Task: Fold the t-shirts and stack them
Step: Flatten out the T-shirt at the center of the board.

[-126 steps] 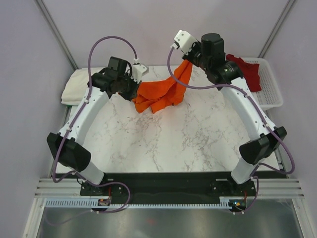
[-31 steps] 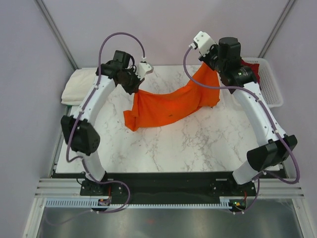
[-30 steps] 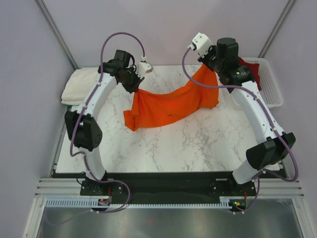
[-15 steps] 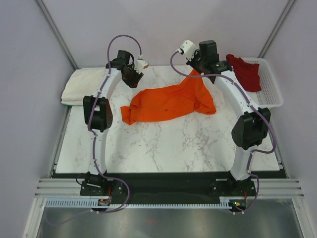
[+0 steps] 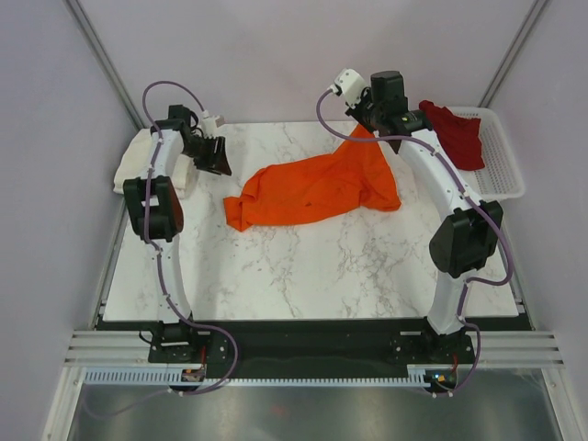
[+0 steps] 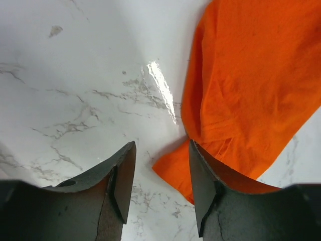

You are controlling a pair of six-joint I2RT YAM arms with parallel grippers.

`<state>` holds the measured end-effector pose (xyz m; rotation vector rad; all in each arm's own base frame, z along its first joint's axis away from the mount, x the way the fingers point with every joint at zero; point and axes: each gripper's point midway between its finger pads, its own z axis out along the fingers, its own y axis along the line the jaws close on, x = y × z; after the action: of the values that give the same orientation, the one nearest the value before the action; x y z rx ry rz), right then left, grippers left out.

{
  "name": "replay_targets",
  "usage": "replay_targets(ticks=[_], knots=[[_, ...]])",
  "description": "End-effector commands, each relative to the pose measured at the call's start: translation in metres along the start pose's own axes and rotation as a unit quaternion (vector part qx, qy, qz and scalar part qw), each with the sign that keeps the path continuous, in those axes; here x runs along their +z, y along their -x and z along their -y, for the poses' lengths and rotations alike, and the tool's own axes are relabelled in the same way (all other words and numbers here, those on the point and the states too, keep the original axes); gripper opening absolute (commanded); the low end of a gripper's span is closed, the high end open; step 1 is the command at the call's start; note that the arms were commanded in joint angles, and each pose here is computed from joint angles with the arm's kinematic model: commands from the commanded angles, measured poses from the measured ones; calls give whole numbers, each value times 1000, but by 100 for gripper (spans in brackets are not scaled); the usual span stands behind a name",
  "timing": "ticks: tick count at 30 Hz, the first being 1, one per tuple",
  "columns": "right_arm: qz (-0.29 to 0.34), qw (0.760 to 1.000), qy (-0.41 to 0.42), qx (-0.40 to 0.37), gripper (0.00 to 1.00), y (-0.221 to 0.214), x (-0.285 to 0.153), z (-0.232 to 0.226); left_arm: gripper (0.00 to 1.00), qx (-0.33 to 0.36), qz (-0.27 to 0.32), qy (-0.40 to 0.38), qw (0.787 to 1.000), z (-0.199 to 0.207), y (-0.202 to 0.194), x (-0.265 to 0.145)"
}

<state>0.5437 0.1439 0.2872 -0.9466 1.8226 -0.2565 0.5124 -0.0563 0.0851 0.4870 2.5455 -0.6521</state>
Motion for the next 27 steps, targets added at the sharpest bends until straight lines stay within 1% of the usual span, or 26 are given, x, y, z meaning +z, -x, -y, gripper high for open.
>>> replay_targets(ticks=[1,6,15,23,27], knots=[[28,999,-18,8,0,21,-5,15,52,-63,-3,-90,994,33,-4,5],[24,1000,-18,8,0,19,-6,14,50,-89,-12,-149,985,48,-15,11],[20,1000,-19,6,0,16,-9,13,45,-113,-36,-168,979,49,-35,24],[18,1000,-15,8,0,14,-8,10,43,-113,-42,-168,978,48,-38,30],[17,1000,-16,8,0,13,-8,11,40,-116,-42,-173,977,49,-39,32]])
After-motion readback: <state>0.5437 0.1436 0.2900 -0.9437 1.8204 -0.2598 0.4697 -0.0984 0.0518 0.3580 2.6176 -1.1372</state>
